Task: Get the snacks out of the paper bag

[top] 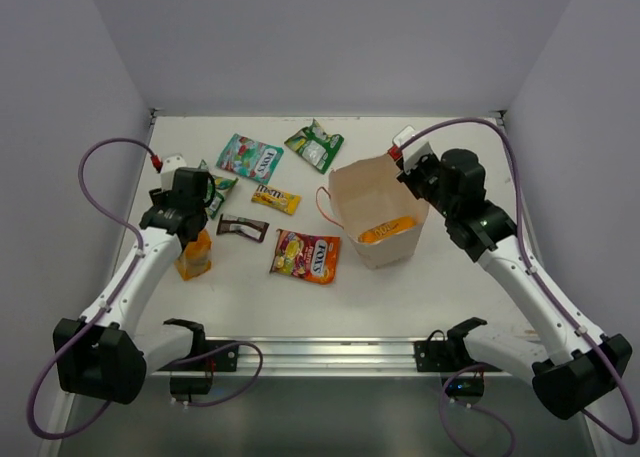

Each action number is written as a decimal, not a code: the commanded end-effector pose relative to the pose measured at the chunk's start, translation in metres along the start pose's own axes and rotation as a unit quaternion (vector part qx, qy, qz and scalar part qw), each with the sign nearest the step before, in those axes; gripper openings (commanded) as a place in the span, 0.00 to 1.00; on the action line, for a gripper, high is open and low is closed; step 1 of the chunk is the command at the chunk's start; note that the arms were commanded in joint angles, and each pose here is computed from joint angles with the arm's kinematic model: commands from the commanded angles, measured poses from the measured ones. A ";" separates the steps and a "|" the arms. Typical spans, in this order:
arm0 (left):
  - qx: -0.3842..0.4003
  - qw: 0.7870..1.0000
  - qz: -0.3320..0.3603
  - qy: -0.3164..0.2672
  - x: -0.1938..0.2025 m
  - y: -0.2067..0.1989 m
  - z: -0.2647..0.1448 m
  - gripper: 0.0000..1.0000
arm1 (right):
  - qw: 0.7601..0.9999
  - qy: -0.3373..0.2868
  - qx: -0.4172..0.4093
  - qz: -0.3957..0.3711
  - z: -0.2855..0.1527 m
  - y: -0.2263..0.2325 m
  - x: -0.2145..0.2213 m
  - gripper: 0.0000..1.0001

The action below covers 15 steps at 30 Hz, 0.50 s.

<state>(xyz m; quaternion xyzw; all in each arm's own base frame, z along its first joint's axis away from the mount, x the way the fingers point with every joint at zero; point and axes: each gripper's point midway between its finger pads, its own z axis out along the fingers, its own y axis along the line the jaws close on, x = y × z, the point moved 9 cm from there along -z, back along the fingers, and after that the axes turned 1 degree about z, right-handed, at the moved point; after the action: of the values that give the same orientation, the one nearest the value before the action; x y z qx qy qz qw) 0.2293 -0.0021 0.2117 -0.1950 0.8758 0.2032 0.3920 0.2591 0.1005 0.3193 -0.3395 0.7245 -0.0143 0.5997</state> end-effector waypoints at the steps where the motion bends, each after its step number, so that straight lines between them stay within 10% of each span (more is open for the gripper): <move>1: 0.074 0.994 -0.070 -0.048 -0.032 -0.013 -0.011 0.72 | 0.997 -0.077 0.026 -0.014 -0.014 -0.021 -0.044 0.00; 4: 0.177 0.975 -0.078 -0.106 -0.059 -0.016 -0.039 0.91 | 0.996 -0.084 0.026 -0.024 -0.016 -0.025 -0.052 0.00; 15: 0.547 0.808 0.029 -0.219 -0.095 -0.083 -0.180 0.93 | 0.987 -0.128 -0.003 -0.100 -0.015 -0.034 -0.080 0.00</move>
<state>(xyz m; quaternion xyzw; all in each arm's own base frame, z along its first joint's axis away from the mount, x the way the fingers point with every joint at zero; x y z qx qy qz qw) 0.2300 -0.1183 0.3548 0.0501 0.7820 -0.1977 0.5889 0.2636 0.1064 0.3587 -0.3985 0.6751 -0.0161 0.6206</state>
